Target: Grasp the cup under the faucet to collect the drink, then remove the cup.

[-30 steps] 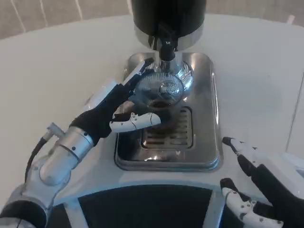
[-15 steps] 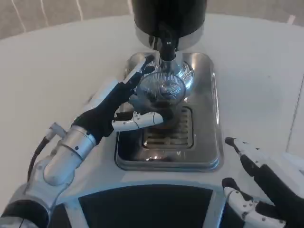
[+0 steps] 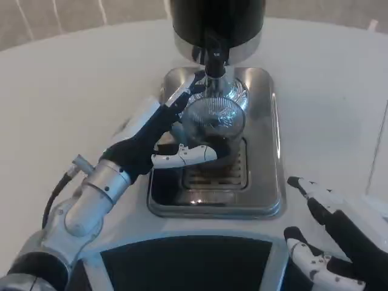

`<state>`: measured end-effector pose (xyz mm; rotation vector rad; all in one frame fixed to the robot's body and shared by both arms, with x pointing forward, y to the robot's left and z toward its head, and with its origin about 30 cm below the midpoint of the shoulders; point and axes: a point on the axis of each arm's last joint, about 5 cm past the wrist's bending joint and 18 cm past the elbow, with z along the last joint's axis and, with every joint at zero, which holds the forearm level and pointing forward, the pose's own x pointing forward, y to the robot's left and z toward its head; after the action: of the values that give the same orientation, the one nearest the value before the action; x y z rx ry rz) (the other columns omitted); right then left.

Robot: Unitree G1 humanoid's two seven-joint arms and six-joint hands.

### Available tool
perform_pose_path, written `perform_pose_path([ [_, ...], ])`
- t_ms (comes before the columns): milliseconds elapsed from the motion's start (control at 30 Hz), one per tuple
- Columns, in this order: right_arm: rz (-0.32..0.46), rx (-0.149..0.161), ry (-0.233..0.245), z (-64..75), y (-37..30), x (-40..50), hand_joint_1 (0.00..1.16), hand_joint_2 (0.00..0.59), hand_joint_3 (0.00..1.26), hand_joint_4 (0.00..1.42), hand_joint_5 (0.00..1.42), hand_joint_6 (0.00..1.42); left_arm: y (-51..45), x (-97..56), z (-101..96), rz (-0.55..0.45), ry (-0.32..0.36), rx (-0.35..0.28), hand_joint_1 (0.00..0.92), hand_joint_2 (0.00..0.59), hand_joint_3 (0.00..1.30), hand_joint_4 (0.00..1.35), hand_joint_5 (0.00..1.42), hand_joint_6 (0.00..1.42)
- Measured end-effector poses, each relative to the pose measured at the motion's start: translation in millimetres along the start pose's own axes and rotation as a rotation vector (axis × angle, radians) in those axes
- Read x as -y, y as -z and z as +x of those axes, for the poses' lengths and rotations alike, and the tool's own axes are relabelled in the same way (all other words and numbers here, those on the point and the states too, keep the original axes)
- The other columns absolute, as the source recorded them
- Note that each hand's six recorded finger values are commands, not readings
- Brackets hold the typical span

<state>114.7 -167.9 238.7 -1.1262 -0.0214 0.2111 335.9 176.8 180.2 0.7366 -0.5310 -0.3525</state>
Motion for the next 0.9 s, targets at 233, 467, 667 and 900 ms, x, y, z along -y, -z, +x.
perform_pose_path([
  [233, 0.002, -0.003, 0.002, 0.0, -0.1, -0.2, 0.19, 0.551, 0.03, 0.00, 0.00, 0.00, -1.4, 3.1, 2.4, 0.041, 0.005, 0.000, 0.421, 0.076, 0.00, 0.08, 0.54, 0.86],
  [467, 0.009, -0.010, -0.002, 0.1, -0.4, -0.5, 0.18, 0.549, 0.03, 0.00, 0.00, 0.00, -1.4, 4.4, 3.3, 0.065, -0.007, -0.010, 0.444, 0.085, 0.07, 0.23, 0.67, 1.09],
  [667, 0.026, -0.016, -0.009, 0.5, -1.1, -1.1, 0.18, 0.549, 0.03, 0.00, 0.00, 0.00, -0.8, 5.3, 3.6, 0.053, -0.036, -0.029, 0.455, 0.090, 0.29, 0.44, 0.81, 1.23],
  [900, 0.037, -0.018, -0.007, 0.5, -1.2, -1.3, 0.20, 0.535, 0.05, 0.00, 0.00, 0.00, 0.1, 6.7, 2.9, 0.018, -0.066, -0.046, 0.449, 0.088, 0.48, 0.60, 0.89, 1.25],
])
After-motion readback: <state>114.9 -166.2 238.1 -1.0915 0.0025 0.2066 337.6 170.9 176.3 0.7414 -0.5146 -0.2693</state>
